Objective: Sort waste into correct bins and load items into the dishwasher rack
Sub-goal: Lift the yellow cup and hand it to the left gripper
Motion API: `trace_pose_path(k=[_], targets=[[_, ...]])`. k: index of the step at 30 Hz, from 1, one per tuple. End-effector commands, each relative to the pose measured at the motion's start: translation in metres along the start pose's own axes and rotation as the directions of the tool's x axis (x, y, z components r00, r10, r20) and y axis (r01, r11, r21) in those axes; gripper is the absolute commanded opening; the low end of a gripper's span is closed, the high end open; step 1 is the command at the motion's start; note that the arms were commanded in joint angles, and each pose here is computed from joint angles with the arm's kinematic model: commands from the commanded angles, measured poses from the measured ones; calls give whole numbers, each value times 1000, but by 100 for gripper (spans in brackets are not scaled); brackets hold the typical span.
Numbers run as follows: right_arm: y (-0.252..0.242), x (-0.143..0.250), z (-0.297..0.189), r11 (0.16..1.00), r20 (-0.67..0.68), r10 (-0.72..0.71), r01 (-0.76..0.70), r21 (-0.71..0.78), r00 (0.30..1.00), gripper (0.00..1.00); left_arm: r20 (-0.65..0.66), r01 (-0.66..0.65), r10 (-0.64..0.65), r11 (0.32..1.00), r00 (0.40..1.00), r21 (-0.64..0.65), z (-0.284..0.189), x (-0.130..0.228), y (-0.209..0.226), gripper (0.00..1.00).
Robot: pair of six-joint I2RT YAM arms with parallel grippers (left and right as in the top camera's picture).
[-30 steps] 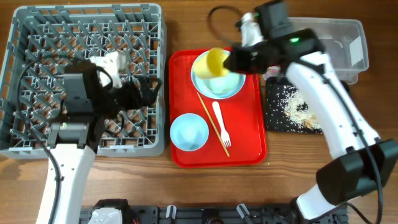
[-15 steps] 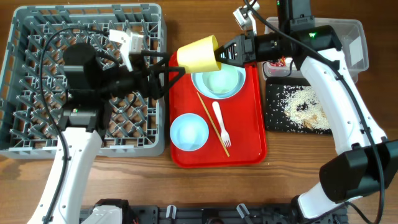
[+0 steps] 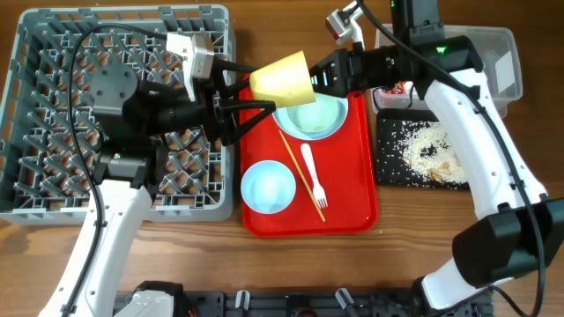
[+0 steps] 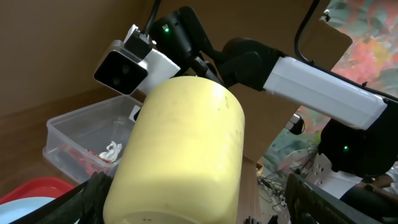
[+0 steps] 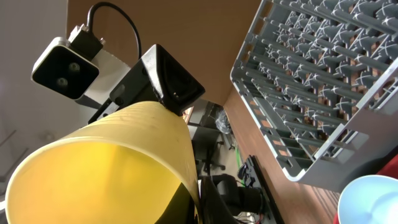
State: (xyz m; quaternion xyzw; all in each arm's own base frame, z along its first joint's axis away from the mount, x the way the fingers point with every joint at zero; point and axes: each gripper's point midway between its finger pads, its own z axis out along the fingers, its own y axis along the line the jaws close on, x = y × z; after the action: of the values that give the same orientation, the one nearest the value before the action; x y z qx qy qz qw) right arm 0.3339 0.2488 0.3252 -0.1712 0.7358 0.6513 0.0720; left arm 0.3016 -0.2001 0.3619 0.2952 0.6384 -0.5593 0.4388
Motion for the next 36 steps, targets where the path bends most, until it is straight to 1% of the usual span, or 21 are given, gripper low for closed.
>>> trace_pose_path(k=[1,6,12,17,20,23,31,34,36], targets=[[8,2,5,1000,-14,-21,21,-18,1000,4,-34,2,0,997,999,74,6,3,-16,91],[9,4,8,999,-23,-25,24,-21,999,4,-40,3,0,996,999,86,10,5,-20,91],[11,5,10,999,-31,-22,21,-30,999,4,-40,4,0,996,999,86,10,5,-20,85],[14,9,17,999,-50,-21,20,-37,999,4,-40,4,0,996,999,86,10,5,-20,84],[14,10,19,999,-55,-22,20,-38,998,4,-40,4,0,996,999,86,10,5,-20,81],[14,10,19,999,-55,-19,17,-38,998,4,-40,3,0,996,999,86,10,5,-20,72],[14,10,19,999,-55,-19,17,-38,998,4,-40,3,0,996,999,86,10,5,-20,64],[14,10,19,999,-55,-7,5,-38,998,4,-41,7,-3,996,999,85,10,5,-19,59],[14,10,19,999,-54,-8,6,-38,998,4,-41,11,-8,997,999,80,10,6,-18,58]])
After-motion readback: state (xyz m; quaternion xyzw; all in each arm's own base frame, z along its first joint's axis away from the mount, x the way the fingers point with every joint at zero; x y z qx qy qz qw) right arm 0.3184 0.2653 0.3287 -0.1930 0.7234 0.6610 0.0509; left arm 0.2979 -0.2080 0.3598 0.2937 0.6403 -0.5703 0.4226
